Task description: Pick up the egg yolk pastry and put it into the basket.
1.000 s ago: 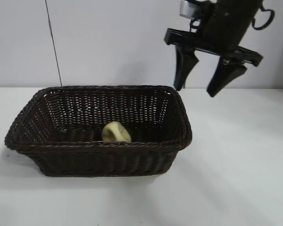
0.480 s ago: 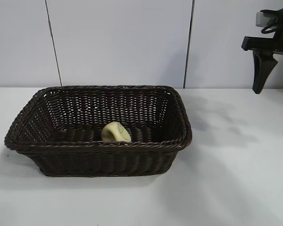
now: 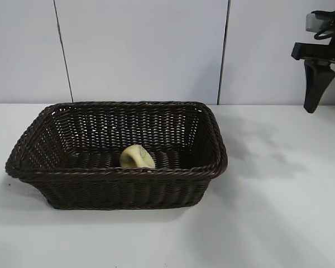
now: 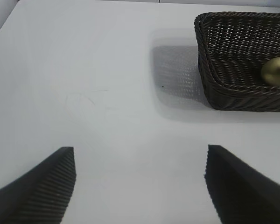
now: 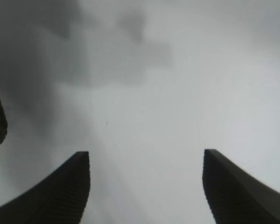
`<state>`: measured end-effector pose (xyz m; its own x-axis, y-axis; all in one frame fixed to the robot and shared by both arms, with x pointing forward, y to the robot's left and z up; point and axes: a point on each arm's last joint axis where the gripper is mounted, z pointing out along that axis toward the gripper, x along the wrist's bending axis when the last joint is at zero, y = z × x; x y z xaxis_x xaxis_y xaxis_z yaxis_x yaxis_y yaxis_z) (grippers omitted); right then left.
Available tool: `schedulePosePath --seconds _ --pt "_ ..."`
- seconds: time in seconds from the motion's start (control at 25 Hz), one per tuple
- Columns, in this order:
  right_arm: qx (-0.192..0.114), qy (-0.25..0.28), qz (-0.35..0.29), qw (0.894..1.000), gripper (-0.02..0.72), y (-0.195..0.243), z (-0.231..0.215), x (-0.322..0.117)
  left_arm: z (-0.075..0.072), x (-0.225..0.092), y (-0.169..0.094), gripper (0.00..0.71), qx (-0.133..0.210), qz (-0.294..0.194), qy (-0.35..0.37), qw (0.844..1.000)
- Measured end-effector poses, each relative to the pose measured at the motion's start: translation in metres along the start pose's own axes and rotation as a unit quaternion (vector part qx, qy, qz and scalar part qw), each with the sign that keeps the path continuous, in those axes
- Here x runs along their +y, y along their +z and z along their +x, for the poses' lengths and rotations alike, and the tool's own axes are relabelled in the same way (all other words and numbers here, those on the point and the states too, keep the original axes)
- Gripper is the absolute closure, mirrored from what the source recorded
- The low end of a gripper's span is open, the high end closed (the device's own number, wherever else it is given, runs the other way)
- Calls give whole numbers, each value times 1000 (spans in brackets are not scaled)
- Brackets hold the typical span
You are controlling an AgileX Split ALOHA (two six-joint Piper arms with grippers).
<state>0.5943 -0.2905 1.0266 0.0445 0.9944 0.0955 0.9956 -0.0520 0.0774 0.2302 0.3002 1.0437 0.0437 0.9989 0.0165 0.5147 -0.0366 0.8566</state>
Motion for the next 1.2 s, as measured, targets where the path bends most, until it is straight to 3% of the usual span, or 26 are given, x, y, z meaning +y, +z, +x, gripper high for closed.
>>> schedulePosePath --seconds 0.52,0.88,1.2 --pt "-1 -31 9 999 207 -23 -5 -140 0 0 0 150 0 0 0 1000" --pt "0 -37 -81 996 207 -21 -10 -223 0 0 0 150 0 0 0 1000" --pt "1 -41 -160 986 208 -10 -14 -267 0 0 0 150 0 0 0 1000"
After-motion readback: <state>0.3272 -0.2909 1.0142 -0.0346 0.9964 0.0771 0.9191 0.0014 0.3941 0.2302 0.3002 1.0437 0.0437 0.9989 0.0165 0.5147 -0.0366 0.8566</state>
